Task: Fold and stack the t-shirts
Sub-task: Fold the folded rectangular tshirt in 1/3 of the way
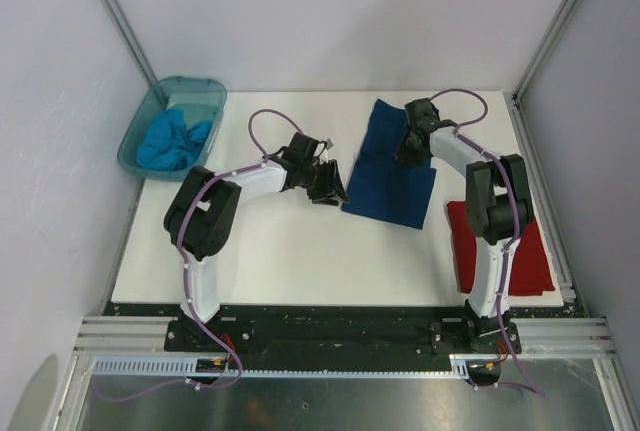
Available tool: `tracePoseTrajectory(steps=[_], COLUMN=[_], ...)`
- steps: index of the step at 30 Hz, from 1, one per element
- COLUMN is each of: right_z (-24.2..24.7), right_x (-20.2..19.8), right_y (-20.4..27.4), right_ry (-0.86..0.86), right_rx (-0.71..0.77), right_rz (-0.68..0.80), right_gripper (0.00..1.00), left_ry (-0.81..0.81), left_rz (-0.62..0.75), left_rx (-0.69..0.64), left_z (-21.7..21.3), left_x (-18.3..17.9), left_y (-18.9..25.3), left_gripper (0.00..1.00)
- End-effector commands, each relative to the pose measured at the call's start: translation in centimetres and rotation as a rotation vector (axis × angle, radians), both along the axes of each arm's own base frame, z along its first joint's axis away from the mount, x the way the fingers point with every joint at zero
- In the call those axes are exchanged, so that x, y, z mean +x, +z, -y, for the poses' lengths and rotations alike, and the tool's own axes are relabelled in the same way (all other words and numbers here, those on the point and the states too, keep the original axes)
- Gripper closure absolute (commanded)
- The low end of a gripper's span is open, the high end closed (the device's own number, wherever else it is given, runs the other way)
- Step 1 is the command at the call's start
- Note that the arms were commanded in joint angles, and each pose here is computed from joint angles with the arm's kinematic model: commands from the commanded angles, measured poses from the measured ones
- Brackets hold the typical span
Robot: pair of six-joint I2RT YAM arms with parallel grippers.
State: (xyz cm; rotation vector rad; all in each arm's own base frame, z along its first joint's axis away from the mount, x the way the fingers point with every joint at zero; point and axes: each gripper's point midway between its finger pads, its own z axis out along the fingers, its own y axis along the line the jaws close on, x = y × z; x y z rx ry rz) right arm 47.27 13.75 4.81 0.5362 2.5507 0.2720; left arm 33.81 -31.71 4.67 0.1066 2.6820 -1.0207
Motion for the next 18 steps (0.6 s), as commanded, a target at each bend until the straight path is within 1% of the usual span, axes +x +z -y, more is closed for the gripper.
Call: tracePoseTrajectory(steps=[1,5,8,12,18], right_z=[-1.0,-3.7,-5.8,-8.0,-9.6], right_x=[0.3,0.4,0.2,-0.1,0.5], right_y=[5.7,6.5,5.7,4.5,3.4], right_ry=[0.035,0.109,0.162,0.208,0.239], right_rx=[0.019,0.043,0.073,0.098,0.134], right_rz=[0.117,0.146,0.127,0.108,0.109], right_gripper=[0.83,0.82,0.82,0.82,0.82], left_ry=[0.047,0.087,0.105,0.118,0.121], left_rz=[0.017,0.012,0.01,0.006,0.001], left_rx=[-0.035,0.0,0.021,0.046,0.063], left_z=[1.0,1.0,0.8,0.4,0.2], left_x=[1.0,1.5,1.6,1.5,1.4], left_y=[0.5,-0.5,-1.1,-1.7,-2.3], left_gripper=[0.57,0.6,0.62,0.62,0.61])
